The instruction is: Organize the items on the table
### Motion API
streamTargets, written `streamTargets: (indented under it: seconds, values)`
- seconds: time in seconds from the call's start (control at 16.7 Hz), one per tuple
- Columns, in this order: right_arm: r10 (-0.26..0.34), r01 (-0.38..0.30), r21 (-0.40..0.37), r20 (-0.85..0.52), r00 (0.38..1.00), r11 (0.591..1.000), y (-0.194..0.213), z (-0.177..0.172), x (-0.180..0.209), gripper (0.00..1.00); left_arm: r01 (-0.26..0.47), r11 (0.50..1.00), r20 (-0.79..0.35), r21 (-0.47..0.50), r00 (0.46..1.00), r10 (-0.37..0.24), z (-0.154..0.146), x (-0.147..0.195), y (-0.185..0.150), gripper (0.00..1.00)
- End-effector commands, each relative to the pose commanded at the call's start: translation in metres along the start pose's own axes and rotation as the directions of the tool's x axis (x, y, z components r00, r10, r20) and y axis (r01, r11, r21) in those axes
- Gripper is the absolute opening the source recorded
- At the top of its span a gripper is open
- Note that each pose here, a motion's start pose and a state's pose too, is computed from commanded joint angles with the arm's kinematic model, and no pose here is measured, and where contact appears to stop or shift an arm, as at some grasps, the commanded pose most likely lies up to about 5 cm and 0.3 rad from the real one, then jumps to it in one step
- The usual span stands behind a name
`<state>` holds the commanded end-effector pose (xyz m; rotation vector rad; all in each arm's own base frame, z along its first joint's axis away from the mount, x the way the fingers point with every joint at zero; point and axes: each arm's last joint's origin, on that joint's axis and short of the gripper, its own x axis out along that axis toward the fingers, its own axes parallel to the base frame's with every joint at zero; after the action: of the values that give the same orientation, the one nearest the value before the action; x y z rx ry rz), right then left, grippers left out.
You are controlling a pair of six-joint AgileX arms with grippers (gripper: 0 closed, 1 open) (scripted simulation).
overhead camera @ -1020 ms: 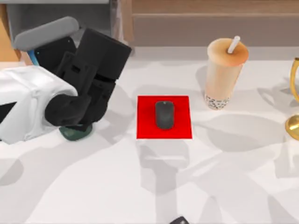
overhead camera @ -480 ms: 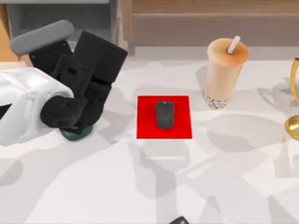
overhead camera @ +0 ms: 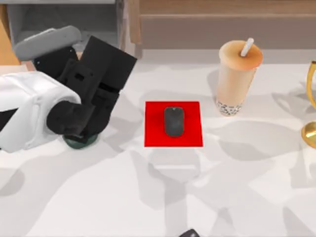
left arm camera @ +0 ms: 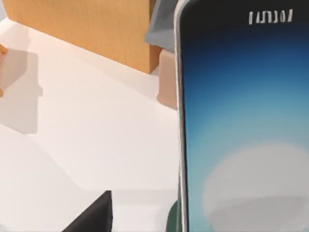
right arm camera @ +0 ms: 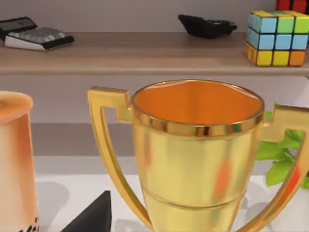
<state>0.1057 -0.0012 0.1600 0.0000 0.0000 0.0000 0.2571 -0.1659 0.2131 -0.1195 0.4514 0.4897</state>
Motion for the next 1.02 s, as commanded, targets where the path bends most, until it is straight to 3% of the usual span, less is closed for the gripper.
streamTargets:
  seconds: [0.24, 0.54, 0.78, 1.02]
  values:
    - [0.0, 0.0, 0.0, 0.0, 1.0, 1.0, 0.0, 0.0, 0.0, 1.0, 0.055, 0.998, -0.019, -0.015, 0.998, -0.055, 0.009, -0.006, 0.02, 1.0]
    - [0.0, 0.0, 0.0, 0.0, 1.0, 1.0, 0.0, 0.0, 0.0, 1.0, 0.177, 0.983, -0.018, -0.048, 0.984, -0.178, 0.021, -0.017, 0.089, 1.0]
    - [0.0, 0.0, 0.0, 0.0, 1.0, 1.0, 0.0, 0.0, 0.0, 1.0, 0.302, 0.952, 0.074, -0.046, 0.952, -0.298, 0.007, -0.03, 0.154, 1.0]
    - [0.0, 0.0, 0.0, 0.0, 1.0, 1.0, 0.0, 0.0, 0.0, 1.0, 0.405, 0.914, 0.236, 0.033, 0.885, -0.4, -0.026, -0.038, 0.197, 1.0]
